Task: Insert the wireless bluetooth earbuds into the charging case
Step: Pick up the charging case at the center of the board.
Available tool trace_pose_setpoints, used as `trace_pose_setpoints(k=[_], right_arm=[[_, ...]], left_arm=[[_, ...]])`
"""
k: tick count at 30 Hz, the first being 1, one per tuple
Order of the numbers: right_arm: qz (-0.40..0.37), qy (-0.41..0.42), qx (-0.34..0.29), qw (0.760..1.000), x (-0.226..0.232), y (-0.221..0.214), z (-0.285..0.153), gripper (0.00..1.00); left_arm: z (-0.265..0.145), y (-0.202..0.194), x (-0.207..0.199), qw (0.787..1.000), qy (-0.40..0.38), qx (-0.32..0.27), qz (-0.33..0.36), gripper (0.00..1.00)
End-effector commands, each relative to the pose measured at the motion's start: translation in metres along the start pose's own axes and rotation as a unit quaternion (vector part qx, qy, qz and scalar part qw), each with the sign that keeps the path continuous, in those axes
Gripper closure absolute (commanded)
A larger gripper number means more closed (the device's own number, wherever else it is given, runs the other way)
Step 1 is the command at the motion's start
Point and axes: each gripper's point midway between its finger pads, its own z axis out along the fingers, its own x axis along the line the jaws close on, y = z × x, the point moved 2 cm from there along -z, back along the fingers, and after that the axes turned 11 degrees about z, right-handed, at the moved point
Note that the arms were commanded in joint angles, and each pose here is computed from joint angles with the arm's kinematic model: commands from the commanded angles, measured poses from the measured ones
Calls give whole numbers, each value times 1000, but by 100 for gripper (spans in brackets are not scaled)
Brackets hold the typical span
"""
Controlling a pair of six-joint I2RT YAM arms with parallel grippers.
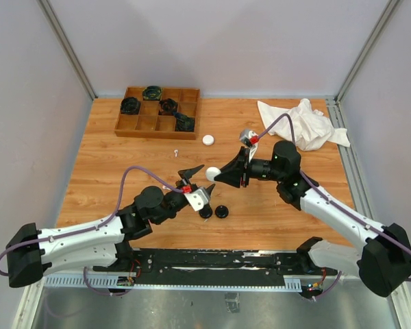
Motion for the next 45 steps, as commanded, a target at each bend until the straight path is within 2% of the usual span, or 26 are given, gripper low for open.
trace_pose_setpoints(k=[1, 4, 11, 20, 30, 45], right_arm=[[-87, -1, -21, 996, 11, 16, -8, 99], [-117, -23, -34, 992, 10, 22, -14, 99], [-191, -13, -50, 980, 19, 30, -22, 99], [-231, 17, -76, 970, 26, 20, -27, 98], [-255, 47, -118, 959, 41, 16, -35, 99], [-269, 68, -138, 951, 53, 15, -41, 99]], left_arm=[[-9, 18, 6, 999, 5, -39, -25, 28], [-11, 25, 3, 998, -22, -39, -46, 26], [-16, 56, 7, 989, -68, -59, -115, 25], [-18, 84, 19, 971, -101, -106, -188, 26], [-9, 78, 16, 949, -140, -129, -250, 30], [4, 65, 25, 936, -136, -133, -297, 34]])
